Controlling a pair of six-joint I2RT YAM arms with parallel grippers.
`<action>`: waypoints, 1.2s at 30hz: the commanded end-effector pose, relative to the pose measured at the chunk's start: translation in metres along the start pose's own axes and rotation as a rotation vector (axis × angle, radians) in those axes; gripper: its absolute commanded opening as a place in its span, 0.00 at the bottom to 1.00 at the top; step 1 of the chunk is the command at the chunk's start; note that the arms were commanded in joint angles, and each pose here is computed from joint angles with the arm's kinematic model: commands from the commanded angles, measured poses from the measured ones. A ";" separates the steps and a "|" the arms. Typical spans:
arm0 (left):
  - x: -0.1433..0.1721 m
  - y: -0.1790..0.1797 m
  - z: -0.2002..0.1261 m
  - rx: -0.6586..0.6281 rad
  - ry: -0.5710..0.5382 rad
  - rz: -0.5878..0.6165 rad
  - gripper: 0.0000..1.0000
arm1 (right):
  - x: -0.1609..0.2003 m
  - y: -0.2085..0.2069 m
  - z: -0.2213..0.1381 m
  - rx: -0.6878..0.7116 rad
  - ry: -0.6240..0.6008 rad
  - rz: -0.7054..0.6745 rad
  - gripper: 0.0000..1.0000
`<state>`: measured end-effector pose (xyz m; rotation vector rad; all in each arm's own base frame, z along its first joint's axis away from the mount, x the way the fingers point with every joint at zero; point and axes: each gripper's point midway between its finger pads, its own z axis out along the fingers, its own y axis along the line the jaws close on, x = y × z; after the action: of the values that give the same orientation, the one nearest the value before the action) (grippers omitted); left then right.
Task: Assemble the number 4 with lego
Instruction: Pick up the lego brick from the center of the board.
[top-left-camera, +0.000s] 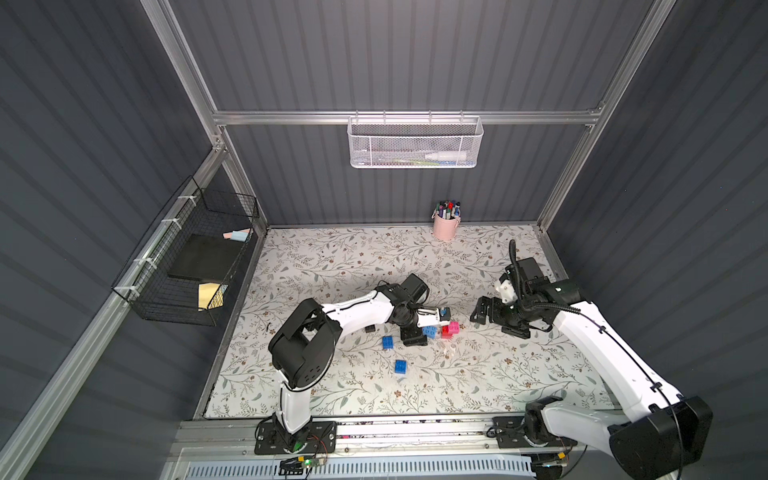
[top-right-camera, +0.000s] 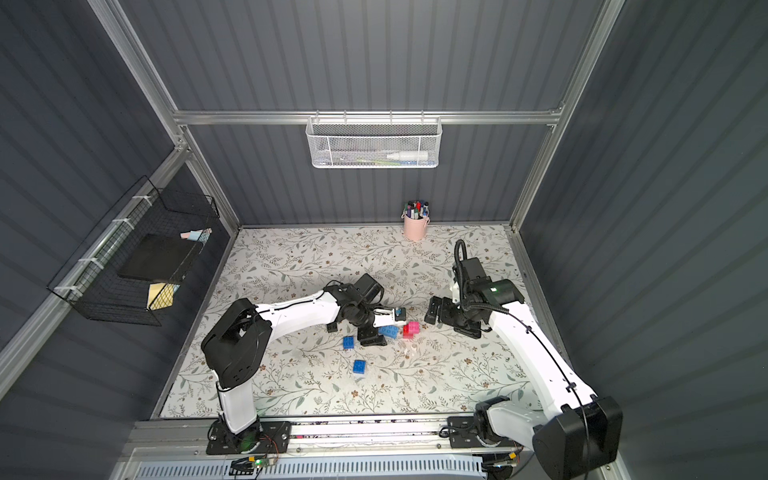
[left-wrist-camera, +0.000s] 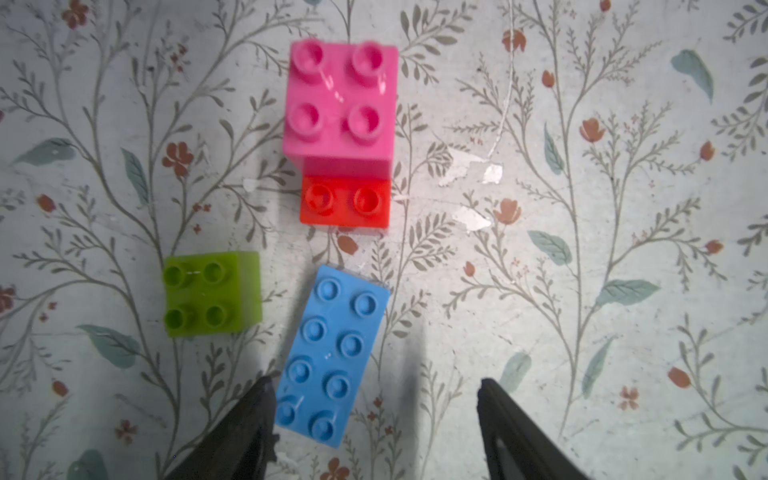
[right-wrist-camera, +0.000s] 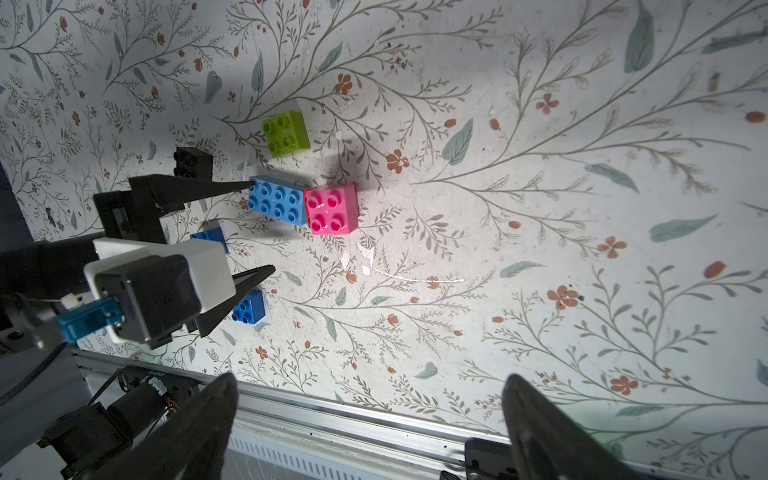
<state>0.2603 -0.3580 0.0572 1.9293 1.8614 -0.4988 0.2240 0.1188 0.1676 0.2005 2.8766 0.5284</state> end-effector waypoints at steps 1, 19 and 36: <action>-0.007 0.008 0.000 -0.049 -0.044 0.045 0.75 | 0.002 -0.005 -0.003 0.017 0.006 -0.005 0.99; 0.020 0.018 0.010 -0.011 -0.003 0.021 0.70 | 0.005 -0.007 -0.006 -0.002 0.007 -0.004 0.99; 0.029 0.012 0.022 0.027 0.009 0.018 0.61 | 0.005 -0.007 -0.008 -0.014 0.001 0.003 0.99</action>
<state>0.2812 -0.3468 0.0308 1.9344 1.8450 -0.4872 0.2226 0.1117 0.1726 0.2157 2.8595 0.5465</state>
